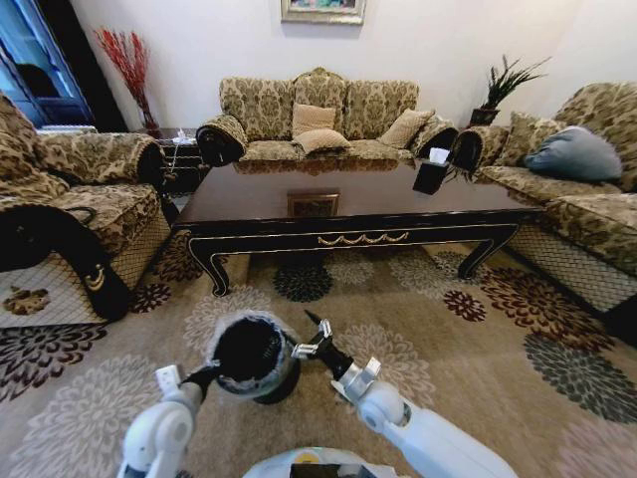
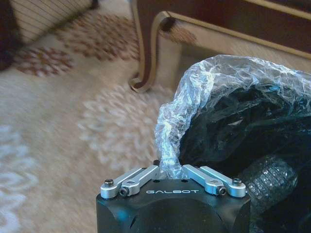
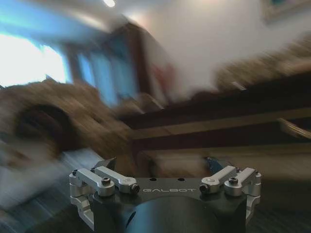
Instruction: Move to the front of the table and pick up the trash from the floor, then place it into the trash bin.
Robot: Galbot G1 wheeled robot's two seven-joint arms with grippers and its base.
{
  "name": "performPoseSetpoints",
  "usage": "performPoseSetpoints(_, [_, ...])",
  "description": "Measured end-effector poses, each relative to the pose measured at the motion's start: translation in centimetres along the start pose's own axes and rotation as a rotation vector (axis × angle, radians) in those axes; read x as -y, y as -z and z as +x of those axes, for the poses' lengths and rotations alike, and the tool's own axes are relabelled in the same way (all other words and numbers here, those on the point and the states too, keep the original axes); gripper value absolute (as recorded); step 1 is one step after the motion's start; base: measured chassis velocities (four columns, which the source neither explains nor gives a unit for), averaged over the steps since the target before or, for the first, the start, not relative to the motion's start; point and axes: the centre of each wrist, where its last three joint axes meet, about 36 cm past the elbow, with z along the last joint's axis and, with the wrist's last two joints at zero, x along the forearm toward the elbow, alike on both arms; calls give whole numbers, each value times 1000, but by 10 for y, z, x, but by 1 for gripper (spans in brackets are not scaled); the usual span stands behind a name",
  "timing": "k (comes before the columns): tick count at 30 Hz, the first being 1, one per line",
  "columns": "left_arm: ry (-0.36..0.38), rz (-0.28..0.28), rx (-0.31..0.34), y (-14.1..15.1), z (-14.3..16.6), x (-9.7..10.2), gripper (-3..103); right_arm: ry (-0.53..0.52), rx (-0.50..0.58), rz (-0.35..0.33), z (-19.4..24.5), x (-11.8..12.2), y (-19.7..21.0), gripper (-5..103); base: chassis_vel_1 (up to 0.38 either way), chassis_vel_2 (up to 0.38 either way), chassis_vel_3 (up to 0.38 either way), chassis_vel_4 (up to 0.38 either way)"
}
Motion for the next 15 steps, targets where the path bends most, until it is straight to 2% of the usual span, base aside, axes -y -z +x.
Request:
performPoseSetpoints(2, [8,24,28,11,3,-6,2,-133,-99,45,1,13,-4,100,0,0,0,0])
performPoseSetpoints(4, [21,29,62,22,7,-13,2,-287,-252,72,5,28,-12,100,0,0,0,0])
performPoseSetpoints(5, [21,29,62,22,7,-13,2,-287,-252,72,5,28,-12,100,0,0,0,0])
performPoseSetpoints(6, [24,28,69,25,7,-14,2,-334,-305,64,6,31,-14,100,0,0,0,0])
performPoseSetpoints(7, [26,28,79,28,9,-16,2,-420,-400,31,7,34,-15,100,0,0,0,0])
performPoseSetpoints(9, [28,22,88,32,10,-18,2,-516,-523,-39,4,33,-16,100,0,0,0,0])
performPoseSetpoints(10, [28,22,88,32,10,-18,2,-516,-523,-39,4,33,-16,100,0,0,0,0])
performPoseSetpoints(12, [23,16,96,34,12,-17,2,-570,-616,-90,-2,27,-19,100,0,0,0,0])
performPoseSetpoints(15, [16,12,100,35,14,-15,2,-598,-678,-120,-6,19,-23,100,0,0,0,0])
